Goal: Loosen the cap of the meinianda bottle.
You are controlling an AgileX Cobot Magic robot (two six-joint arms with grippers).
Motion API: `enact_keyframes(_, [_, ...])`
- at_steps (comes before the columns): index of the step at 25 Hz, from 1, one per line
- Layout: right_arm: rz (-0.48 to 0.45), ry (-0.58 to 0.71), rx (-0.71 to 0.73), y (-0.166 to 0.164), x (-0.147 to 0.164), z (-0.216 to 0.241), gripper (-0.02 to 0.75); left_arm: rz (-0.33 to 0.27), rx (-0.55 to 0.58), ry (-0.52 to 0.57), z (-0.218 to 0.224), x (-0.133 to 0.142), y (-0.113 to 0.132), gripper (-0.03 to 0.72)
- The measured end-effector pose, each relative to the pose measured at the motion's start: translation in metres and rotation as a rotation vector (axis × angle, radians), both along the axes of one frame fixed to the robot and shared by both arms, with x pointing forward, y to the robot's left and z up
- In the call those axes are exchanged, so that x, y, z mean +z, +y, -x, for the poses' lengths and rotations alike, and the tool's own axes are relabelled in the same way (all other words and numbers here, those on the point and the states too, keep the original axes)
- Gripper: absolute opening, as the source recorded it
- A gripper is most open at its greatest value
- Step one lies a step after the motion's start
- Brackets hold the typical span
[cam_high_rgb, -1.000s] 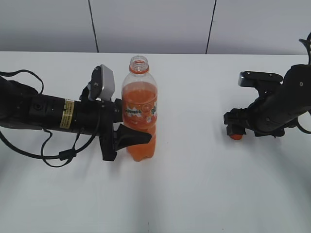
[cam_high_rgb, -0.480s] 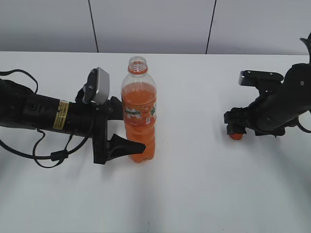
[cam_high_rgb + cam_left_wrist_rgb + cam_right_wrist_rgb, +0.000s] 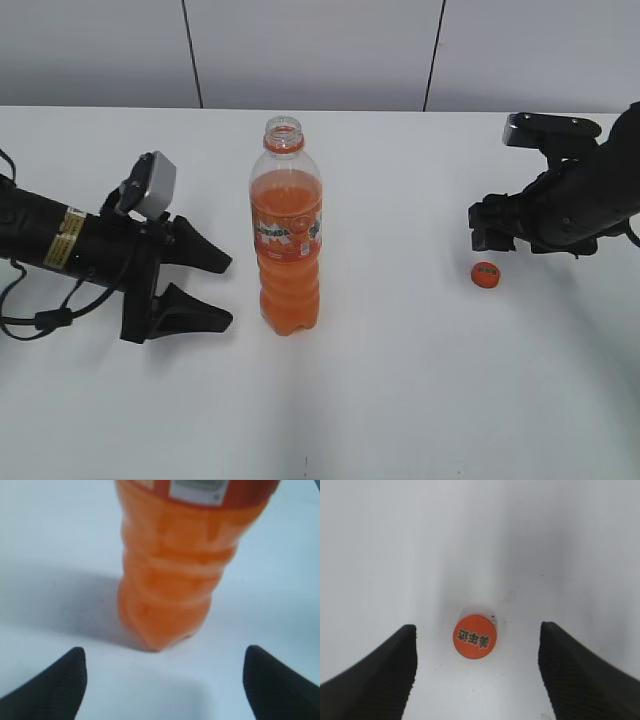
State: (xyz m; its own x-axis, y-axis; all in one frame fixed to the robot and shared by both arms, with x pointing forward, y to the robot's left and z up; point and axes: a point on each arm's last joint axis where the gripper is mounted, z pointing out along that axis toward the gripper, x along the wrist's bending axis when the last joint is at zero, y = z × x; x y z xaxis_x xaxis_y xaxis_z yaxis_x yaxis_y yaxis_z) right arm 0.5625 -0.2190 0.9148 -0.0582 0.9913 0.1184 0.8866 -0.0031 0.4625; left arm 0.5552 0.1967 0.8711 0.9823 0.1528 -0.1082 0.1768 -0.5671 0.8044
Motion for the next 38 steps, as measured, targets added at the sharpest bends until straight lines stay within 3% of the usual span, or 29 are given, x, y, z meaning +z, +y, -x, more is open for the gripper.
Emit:
enact_keyframes(6, [0.022,-0.038,0.032,0.001,0.010,-0.007,0.564,-0.069,0.163,-0.067,-0.012,0.029,0.038,0.482])
enact_keyframes(10, [0.046,-0.070,0.062,0.003,0.025,-0.019,0.564,-0.142,0.389,-0.184,-0.025,0.059,0.057,0.422])
enact_keyframes(13, [0.061,-0.113,0.081,0.005,0.042,-0.032,0.564,-0.240,0.613,-0.283,-0.036,0.081,0.074,0.403])
enact_keyframes(15, [0.071,-0.142,0.090,0.006,0.055,-0.041,0.564,-0.349,0.802,-0.338,-0.046,0.092,0.092,0.400])
enact_keyframes(18, [0.132,-0.177,0.129,0.005,0.074,-0.051,0.564,-0.458,1.027,-0.373,-0.054,0.106,0.113,0.398])
enact_keyframes(22, [0.250,-0.168,0.157,0.001,0.108,-0.064,0.564,-0.456,1.320,-0.320,-0.059,0.126,0.132,0.397])
enact_keyframes(24, [0.297,-0.151,0.145,-0.003,0.130,-0.068,0.564,-0.466,1.412,-0.289,-0.061,0.134,0.138,0.397])
enact_keyframes(25, [0.315,-0.147,0.137,-0.004,0.140,-0.069,0.564,-0.468,1.444,-0.262,-0.061,0.138,0.139,0.397])
enact_keyframes(28, [0.338,-0.147,0.086,-0.013,0.174,-0.073,0.564,-0.595,1.443,-0.171,-0.060,0.149,0.145,0.397])
enact_keyframes(30, [0.340,-0.143,0.050,-0.020,0.192,-0.074,0.564,-0.629,1.433,-0.082,-0.060,0.159,0.146,0.397])
enact_keyframes(33, [0.349,-0.127,0.005,-0.032,0.214,-0.072,0.564,-0.645,1.426,0.050,-0.059,0.183,0.147,0.397])
enact_keyframes(38, [0.309,-0.095,0.013,-0.038,0.240,-0.065,0.564,-0.653,1.448,0.164,-0.056,0.226,0.146,0.397])
